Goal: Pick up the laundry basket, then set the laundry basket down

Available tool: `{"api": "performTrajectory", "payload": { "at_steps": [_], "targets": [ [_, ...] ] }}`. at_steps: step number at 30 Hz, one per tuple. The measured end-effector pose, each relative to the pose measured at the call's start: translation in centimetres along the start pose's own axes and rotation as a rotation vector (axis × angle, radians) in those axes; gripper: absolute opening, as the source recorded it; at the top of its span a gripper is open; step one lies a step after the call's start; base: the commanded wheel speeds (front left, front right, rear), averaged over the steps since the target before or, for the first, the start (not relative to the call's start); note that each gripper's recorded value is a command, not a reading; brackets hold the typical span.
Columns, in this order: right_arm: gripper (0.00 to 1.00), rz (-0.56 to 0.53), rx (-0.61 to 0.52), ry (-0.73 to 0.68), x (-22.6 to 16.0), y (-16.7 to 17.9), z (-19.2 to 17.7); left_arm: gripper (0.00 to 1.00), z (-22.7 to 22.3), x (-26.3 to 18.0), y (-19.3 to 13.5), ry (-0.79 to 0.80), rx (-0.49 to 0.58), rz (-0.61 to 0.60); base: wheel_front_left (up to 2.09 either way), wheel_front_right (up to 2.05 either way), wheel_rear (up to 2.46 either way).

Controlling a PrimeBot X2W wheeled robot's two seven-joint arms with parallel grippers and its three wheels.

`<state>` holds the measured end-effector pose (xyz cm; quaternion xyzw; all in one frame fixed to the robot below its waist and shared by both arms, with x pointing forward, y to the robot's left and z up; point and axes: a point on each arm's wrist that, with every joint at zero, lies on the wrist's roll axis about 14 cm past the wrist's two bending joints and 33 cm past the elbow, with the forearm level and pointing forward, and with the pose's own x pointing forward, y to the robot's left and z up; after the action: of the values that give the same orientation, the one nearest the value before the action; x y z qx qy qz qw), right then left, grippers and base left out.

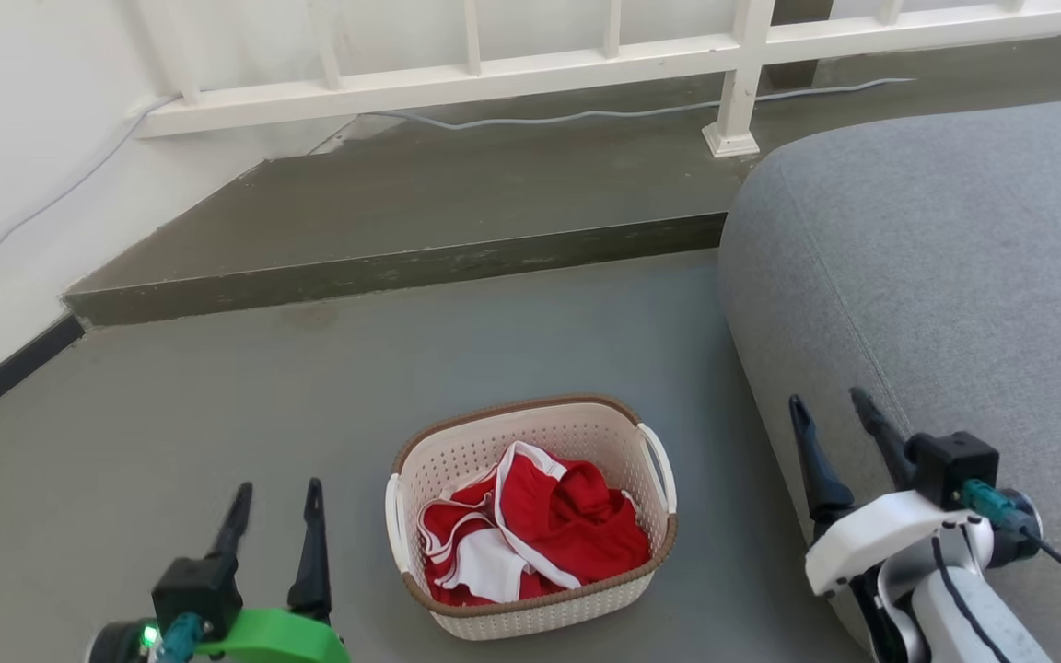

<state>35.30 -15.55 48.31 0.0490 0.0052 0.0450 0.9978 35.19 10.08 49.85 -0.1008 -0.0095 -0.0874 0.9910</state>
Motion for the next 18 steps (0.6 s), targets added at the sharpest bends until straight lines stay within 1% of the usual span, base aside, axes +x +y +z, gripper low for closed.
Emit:
{"api": "performTrajectory", "payload": {
  "at_steps": [3,7,12,18],
  "targets": [
    [0.00,-0.005,0.015,0.037,-0.6,0.2,-1.3,0.00,-1.3,-0.5,0.0,0.040,-0.007,0.006,0.00,0.00,0.00],
    [0.00,-0.029,0.039,0.070,-1.1,-0.4,-2.2,0.00,-1.5,-0.6,0.2,0.050,-0.027,0.017,0.00,0.00,0.00],
    [0.00,-0.064,0.096,0.090,-0.9,-1.3,-2.5,0.00,-1.7,-0.7,0.5,0.063,-0.081,0.030,0.00,0.00,0.00],
    [0.00,-0.106,0.192,0.109,-0.4,-2.4,-2.5,0.00,-2.0,-0.7,1.5,0.082,-0.180,0.068,0.00,0.00,0.00]
  ]
}}
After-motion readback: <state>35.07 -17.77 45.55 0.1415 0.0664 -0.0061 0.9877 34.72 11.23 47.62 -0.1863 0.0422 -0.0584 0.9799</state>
